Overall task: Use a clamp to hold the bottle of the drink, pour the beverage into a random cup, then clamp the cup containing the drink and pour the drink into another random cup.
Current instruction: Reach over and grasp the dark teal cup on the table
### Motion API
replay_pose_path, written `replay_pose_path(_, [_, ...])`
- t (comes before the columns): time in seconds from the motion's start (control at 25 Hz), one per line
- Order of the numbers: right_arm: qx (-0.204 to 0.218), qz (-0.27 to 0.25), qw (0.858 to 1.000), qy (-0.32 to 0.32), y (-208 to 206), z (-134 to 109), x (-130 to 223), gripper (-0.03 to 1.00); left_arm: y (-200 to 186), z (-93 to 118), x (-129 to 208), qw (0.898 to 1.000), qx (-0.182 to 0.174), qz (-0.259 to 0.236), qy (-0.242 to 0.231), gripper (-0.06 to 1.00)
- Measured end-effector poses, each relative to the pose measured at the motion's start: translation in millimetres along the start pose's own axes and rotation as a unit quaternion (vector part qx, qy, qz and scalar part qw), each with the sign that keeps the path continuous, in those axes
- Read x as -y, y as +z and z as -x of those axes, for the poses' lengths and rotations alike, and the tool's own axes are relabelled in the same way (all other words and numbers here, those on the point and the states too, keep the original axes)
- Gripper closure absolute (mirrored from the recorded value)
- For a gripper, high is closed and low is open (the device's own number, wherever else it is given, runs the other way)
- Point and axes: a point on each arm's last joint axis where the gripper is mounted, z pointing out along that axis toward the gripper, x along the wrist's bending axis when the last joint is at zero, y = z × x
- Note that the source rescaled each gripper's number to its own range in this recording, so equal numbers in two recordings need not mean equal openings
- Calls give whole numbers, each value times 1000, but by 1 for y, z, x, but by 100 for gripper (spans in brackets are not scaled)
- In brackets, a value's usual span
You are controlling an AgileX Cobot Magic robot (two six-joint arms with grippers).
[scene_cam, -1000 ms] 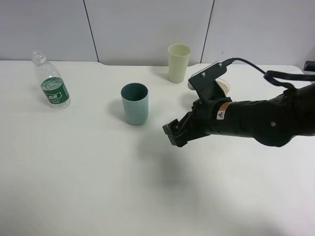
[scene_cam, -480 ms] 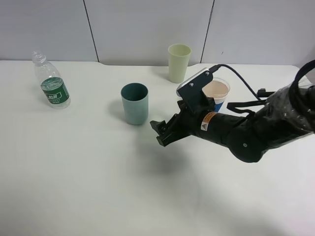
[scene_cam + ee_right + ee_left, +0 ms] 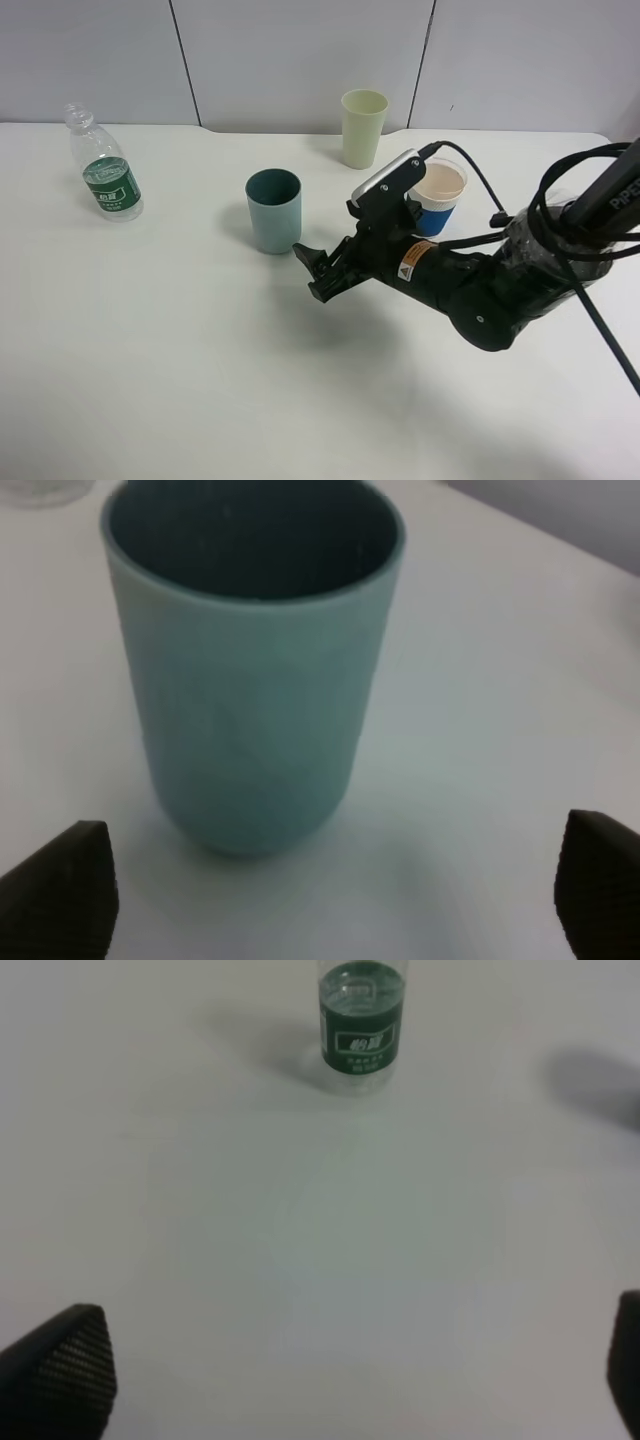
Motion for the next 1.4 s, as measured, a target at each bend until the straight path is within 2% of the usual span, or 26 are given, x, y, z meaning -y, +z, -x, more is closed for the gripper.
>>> replay_pose_path(0.32, [-6, 35, 999, -5, 22, -2, -9, 26, 0, 0, 0, 1000, 0, 0, 0, -5])
replay_pose_path(0.64, [-41, 44, 998, -22, 48, -11, -1, 26, 0, 0, 0, 1000, 0, 0, 0, -5])
replay_pose_path(1.04, [-33, 47, 998, -20, 68, -7, 15, 26, 0, 0, 0, 1000, 0, 0, 0, -5])
replay_pose_path(1.4, [-49, 92, 994, -33, 89, -11, 8, 26, 0, 0, 0, 1000, 0, 0, 0, -5])
